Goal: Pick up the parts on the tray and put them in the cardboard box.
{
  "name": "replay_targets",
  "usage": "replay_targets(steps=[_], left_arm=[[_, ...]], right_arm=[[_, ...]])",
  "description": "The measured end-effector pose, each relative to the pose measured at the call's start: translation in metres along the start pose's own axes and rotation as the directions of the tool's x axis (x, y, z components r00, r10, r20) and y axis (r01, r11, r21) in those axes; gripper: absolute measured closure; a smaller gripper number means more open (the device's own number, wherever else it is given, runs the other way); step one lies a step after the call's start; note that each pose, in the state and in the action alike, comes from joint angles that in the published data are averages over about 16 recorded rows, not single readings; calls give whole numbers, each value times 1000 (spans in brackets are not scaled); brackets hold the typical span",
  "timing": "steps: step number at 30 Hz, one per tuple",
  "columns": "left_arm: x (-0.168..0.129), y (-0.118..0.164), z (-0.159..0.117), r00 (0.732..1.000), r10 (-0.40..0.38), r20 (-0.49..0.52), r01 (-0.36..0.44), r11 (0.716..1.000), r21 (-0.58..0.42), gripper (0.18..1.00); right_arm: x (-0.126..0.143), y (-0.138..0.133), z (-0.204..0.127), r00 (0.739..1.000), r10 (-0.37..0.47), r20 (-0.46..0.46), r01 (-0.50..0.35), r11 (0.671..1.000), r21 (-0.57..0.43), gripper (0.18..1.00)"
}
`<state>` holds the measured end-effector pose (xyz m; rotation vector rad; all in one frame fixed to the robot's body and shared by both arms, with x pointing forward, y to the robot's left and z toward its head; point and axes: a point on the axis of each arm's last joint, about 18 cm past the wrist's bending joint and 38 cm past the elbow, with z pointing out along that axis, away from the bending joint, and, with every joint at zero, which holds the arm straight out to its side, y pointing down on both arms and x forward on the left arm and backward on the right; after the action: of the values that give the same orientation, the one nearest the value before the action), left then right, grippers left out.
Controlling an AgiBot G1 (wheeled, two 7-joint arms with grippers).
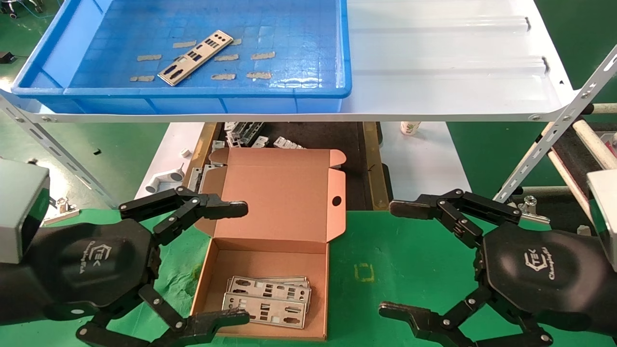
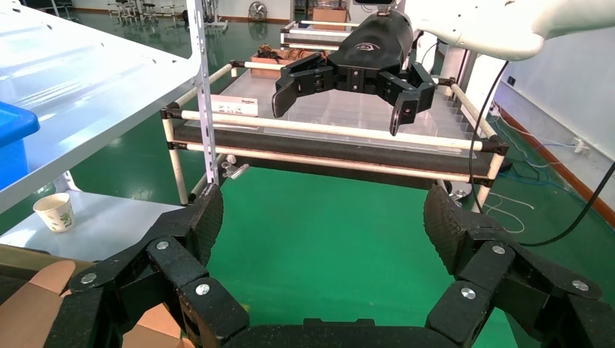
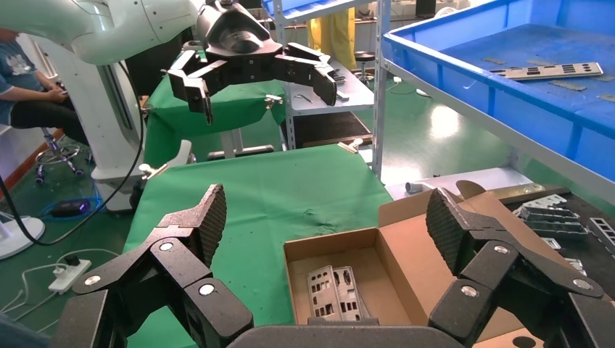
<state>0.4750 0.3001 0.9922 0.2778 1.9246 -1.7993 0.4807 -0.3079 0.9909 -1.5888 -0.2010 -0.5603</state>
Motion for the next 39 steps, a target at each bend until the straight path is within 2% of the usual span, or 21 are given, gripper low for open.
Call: replay_targets(steps=[39], left_arm=[[0,0,0,1000,0,1,0,1000,-1,184]], right_arm=[[0,0,0,1000,0,0,0,1000,0,178]])
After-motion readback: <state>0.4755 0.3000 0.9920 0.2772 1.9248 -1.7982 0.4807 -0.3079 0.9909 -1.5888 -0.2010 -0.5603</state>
